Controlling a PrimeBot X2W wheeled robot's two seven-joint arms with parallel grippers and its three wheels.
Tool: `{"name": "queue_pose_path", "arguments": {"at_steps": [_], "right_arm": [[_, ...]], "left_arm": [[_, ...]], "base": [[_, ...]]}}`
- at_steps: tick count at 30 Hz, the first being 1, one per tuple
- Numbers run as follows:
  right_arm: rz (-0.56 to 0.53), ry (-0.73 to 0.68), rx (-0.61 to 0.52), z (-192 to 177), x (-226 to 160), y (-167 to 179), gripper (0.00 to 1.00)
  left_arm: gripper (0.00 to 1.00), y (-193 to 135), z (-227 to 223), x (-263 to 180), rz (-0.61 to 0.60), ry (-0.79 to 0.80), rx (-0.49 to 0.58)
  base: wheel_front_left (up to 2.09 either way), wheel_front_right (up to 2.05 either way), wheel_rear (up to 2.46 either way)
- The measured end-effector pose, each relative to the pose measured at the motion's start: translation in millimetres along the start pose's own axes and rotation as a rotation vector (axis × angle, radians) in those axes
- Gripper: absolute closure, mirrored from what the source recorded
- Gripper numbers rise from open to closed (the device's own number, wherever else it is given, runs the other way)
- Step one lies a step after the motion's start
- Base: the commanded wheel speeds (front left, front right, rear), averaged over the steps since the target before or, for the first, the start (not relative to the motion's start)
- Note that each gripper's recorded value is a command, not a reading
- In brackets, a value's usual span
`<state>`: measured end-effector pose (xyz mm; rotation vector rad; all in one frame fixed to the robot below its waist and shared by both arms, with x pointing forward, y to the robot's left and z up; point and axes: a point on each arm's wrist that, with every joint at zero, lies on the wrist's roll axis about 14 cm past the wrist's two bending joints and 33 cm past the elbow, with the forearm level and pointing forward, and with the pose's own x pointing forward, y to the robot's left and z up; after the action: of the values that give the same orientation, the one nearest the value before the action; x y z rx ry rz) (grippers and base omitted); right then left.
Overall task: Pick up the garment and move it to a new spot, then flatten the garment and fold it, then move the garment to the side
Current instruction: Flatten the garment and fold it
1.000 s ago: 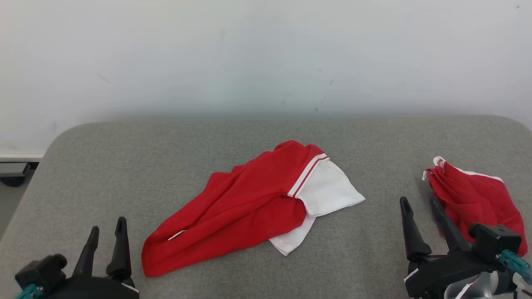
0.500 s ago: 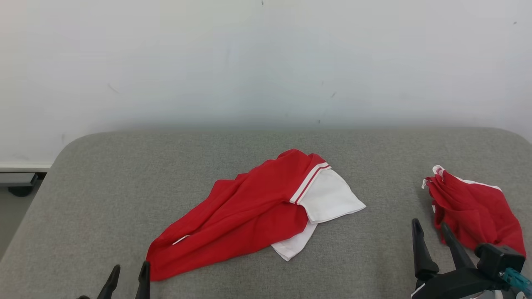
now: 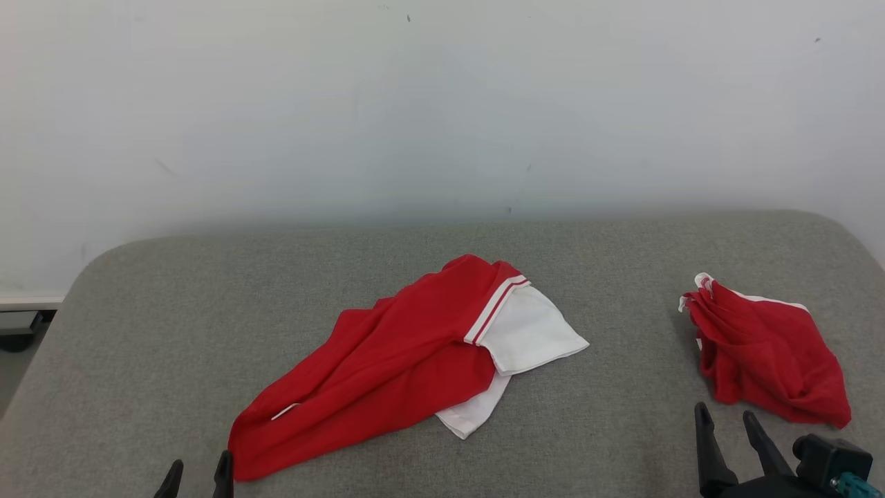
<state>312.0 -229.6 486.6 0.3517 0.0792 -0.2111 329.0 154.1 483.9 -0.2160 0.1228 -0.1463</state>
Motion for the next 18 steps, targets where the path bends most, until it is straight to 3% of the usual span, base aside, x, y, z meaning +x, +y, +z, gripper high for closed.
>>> {"name": "queue_pose_path", "arguments": {"at_steps": [18], "right_arm": [[-0.010, 0.031, -0.006, -10.0, -2.7, -3.8, 0.00]], "left_arm": [[0.00, -11.6, 0.8, 2.2, -0.004, 0.040, 0.001]], "base": [[0.00, 0.00, 0.00]]}}
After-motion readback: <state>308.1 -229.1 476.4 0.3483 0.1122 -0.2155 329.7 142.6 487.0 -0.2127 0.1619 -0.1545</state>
